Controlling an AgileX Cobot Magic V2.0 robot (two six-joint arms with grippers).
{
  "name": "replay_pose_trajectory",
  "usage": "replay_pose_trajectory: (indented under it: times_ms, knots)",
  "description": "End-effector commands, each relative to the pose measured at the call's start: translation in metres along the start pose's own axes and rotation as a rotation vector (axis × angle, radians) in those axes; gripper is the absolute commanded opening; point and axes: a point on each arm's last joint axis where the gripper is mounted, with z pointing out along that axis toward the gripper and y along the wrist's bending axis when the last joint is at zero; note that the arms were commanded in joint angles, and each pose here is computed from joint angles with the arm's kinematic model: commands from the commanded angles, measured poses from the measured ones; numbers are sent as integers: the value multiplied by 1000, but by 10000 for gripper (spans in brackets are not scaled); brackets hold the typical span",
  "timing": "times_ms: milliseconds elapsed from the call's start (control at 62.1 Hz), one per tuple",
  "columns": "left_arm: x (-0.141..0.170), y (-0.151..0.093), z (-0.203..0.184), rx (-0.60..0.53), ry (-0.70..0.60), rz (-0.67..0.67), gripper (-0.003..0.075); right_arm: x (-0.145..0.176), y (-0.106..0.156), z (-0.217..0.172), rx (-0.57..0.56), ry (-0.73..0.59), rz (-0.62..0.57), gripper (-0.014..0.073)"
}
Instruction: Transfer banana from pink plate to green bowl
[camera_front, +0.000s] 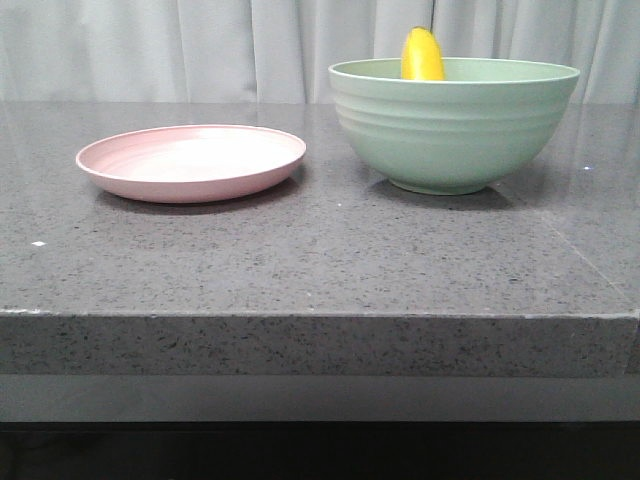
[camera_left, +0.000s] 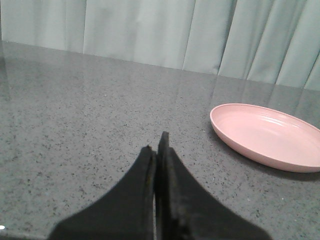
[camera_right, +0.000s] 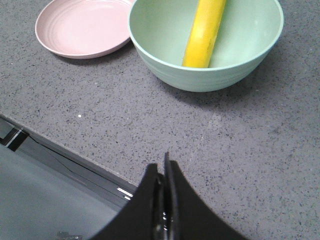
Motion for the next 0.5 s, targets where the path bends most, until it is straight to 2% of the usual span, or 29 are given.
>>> replay_pose_trajectory:
  times_ms: [0, 209, 322, 483]
  knots:
    - [-8, 1, -2, -14, -97, -32, -20, -10, 0, -4, 10, -76, 10, -71]
    - [10, 7, 3, -26, -77, -36, -20, -9, 0, -4, 9, -70, 11, -71]
    - [20, 8, 6, -6, -110, -46, -20, -9, 0, -4, 9, -70, 11, -71]
    - [21, 7, 6, 11, -111, -6, -20, -9, 0, -4, 9, -70, 11, -71]
